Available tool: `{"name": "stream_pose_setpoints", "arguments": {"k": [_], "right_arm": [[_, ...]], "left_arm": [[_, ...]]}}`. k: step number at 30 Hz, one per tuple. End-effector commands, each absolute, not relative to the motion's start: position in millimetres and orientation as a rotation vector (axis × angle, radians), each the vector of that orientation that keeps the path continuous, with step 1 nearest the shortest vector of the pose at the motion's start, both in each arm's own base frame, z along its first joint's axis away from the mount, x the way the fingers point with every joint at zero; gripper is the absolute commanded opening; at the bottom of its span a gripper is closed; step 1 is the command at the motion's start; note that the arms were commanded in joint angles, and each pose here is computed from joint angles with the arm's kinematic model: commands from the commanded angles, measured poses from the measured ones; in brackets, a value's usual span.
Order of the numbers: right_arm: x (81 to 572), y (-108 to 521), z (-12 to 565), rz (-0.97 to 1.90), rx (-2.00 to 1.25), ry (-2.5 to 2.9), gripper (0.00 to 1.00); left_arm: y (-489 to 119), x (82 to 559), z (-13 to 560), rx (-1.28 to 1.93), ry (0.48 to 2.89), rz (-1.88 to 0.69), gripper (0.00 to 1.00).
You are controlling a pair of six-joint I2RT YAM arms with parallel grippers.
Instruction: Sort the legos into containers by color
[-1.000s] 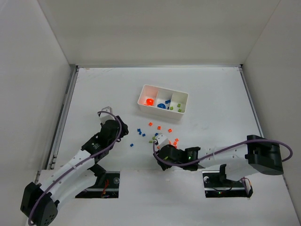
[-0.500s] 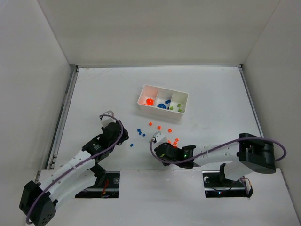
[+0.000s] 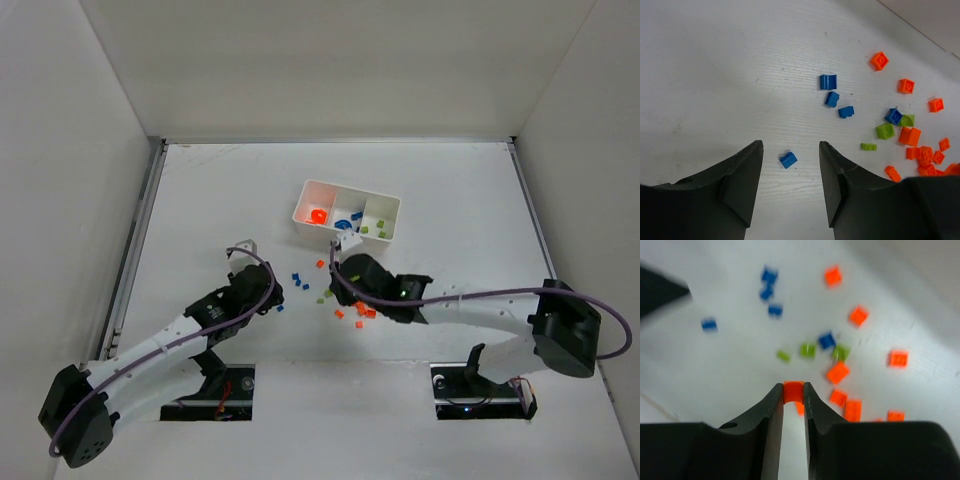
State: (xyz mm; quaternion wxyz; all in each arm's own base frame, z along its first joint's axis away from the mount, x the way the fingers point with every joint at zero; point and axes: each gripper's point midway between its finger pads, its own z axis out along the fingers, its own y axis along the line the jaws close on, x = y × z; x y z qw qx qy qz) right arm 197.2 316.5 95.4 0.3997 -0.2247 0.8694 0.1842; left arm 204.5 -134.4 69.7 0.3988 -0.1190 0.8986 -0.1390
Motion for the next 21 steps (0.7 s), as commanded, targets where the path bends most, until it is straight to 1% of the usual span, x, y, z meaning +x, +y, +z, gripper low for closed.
{"name": "stream_pose_setpoints", "arguments": {"k": [1,4,6,8,11,16,18,21], "right_arm": [[251.1,344.2,183.9,0.606,-0.452,1.984,0.22],[296.1,351.2,213.1,0.637,-0.38,1.919,0.22],[325.6,356.1,220.7,0.635,-0.344,1.907,0.22],[358.5,361.3,215.8,0.599,-0.324,1.915,0.22],[395.4,364.0,202.8,0.541,-0.29,1.937,0.22],[433.7,372.6,185.7,0.514,-0.252,1.958,0.23],[441.8,374.8,178.1,0.503,-0.244,1.969,0.26],[449.5,379.4,167.5,0.499,-0.236,1.979,0.38]], "left_arm": [[-143.8,207.3,76.5,-0.351,2.241,-0.389,0.46],[-146.6,206.4,74.1,-0.342,2.222,-0.371,0.46],[-148.1,206.1,73.5,-0.315,2.218,-0.34,0.46],[-149.8,203.8,71.0,-0.297,2.211,-0.323,0.46],[-155.2,201.3,69.6,-0.296,2.209,-0.341,0.47],[-150.5,199.3,67.5,-0.265,2.189,-0.27,0.46],[-150.6,198.6,67.2,-0.253,2.194,-0.25,0.46],[-145.9,195.7,57.5,-0.255,2.204,-0.215,0.46]]}}
